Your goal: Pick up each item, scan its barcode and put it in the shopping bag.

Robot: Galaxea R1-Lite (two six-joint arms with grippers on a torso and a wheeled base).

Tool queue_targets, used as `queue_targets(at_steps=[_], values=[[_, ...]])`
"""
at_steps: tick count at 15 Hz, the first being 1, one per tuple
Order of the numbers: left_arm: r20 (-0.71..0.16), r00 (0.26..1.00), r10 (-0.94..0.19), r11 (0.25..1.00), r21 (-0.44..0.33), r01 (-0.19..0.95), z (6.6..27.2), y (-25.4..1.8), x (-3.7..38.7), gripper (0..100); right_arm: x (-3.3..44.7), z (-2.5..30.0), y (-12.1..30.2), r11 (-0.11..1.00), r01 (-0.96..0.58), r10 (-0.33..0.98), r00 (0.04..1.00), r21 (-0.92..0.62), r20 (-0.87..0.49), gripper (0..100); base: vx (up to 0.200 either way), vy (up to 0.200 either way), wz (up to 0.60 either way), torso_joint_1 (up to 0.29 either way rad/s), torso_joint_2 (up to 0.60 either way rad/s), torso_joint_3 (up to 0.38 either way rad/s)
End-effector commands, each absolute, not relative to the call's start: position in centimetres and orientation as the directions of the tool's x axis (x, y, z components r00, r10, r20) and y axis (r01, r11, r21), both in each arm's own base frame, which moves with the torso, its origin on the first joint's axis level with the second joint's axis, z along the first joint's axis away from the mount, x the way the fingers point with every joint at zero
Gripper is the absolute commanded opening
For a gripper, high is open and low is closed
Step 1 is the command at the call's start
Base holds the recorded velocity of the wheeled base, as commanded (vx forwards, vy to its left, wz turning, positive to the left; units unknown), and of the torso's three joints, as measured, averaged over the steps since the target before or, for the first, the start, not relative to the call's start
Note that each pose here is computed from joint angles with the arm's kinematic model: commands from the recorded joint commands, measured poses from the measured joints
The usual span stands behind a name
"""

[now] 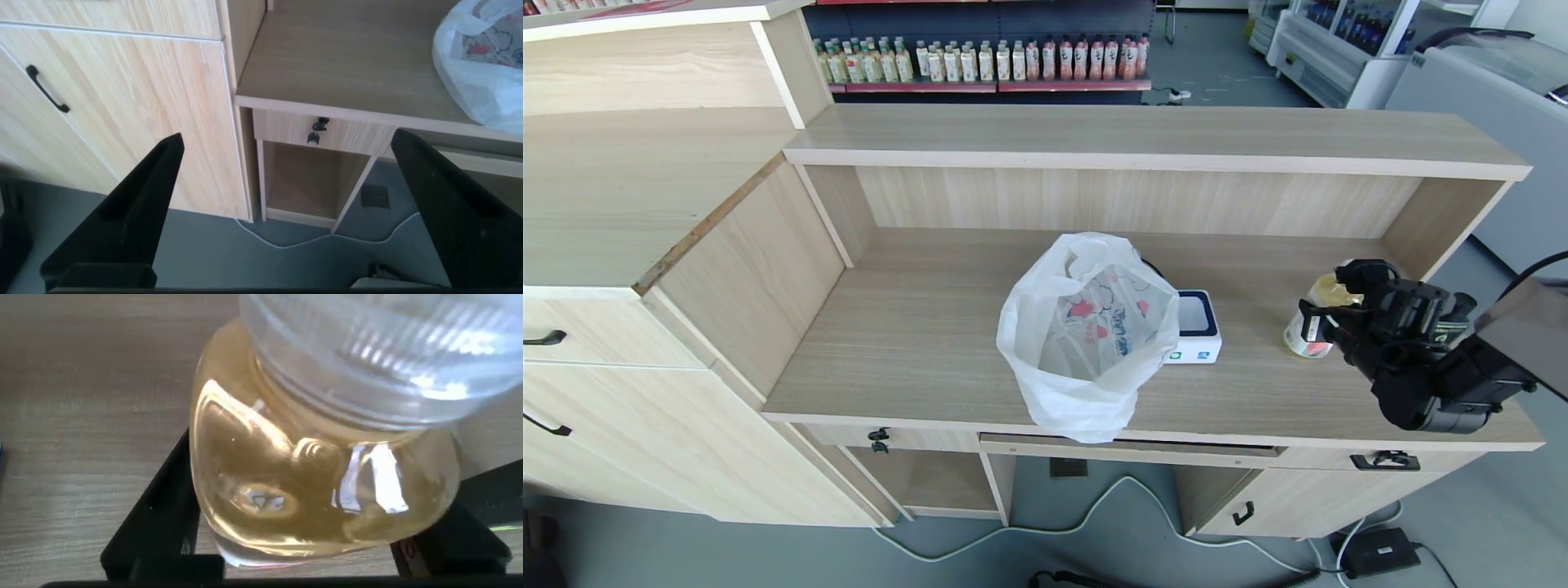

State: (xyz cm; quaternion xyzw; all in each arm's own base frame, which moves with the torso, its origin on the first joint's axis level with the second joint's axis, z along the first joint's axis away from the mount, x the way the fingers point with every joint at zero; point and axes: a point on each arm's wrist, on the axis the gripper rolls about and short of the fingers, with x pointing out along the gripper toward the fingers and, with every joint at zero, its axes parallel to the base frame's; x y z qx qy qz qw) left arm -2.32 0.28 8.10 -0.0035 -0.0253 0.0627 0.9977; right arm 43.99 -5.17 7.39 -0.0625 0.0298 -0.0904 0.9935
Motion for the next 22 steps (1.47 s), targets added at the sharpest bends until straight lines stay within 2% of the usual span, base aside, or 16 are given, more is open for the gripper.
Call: queue_targets(at_steps=[1,6,8,9,11,12,14,15,16,18,19,22], values=[[0.05,0.991,0.125,0.992,-0.011,-0.125,8.1,0.3,-2.3,100,44.1,7.1,-6.2,0.971,0.199,-0.207,0.977,-0.132,-0.05,0,0.0,0.0,0.0,0.0,0.0,0.0],[0.05,0.991,0.125,0.992,-0.011,-0.125,8.1,0.3,-2.3,100,44.1,7.1,-6.4,0.973,0.192,-0.199,0.979,-0.128,-0.044,0,0.0,0.0,0.0,0.0,0.0,0.0],[0.05,0.991,0.125,0.992,-0.011,-0.125,8.1,0.3,-2.3,100,43.8,9.2,-6.3,0.975,0.187,-0.189,0.982,-0.122,-0.002,0,0.0,0.0,0.0,0.0,0.0,0.0],[0.05,0.991,0.125,0.992,-0.011,-0.125,8.1,0.3,-2.3,100,42.7,12.1,-6.1,0.983,0.141,-0.139,0.99,-0.118,0.028,0,0.0,0.0,0.0,0.0,0.0,0.0],[0.05,0.991,0.125,0.992,-0.011,-0.125,8.1,0.3,-2.3,100,39.7,16.2,-6.0,0.994,0.076,-0.077,0.997,-0.073,-0.008,0,0.0,0.0,0.0,0.0,0.0,0.0],[0.05,0.991,0.125,0.992,-0.011,-0.125,8.1,0.3,-2.3,100,35.7,20.2,-4.9,0.998,-0.027,0.031,0.997,0.063,-0.068,0,0.0,0.0,0.0,0.0,0.0,0.0],[0.05,0.991,0.125,0.992,-0.011,-0.125,8.1,0.3,-2.3,100,29.7,25.4,-3.6,0.956,-0.19,0.215,0.972,0.223,-0.094,0,0.0,0.0,0.0,0.0,0.0,0.0],[0.05,0.991,0.125,0.992,-0.011,-0.125,8.1,0.3,-2.3,100,28.3,26.5,-3.4,0.937,-0.238,0.269,0.959,0.258,-0.094,0,0.0,0.0,0.0,0.0,0.0,0.0],[0.05,0.991,0.125,0.992,-0.011,-0.125,8.1,0.3,-2.3,100,24.0,29.2,-2.4,0.845,-0.399,0.449,0.891,0.355,-0.067,0,0.0,0.0,0.0,0.0,0.0,0.0],[0.05,0.991,0.125,0.992,-0.011,-0.125,8.1,0.3,-2.3,100,18.6,31.3,-1.1,0.679,-0.603,0.669,0.743,0.419,-0.015,0,0.0,0.0,0.0,0.0,0.0,0.0],[0.05,0.991,0.125,0.992,-0.011,-0.125,8.1,0.3,-2.3,100,16.2,31.7,-0.3,0.59,-0.688,0.756,0.654,0.423,0.008,0,0.0,0.0,0.0,0.0,0.0,0.0],[0.05,0.991,0.125,0.992,-0.011,-0.125,8.1,0.3,-2.3,100,13.0,32.1,1.4,0.392,-0.832,0.899,0.436,0.392,0.026,0,0.0,0.0,0.0,0.0,0.0,0.0]])
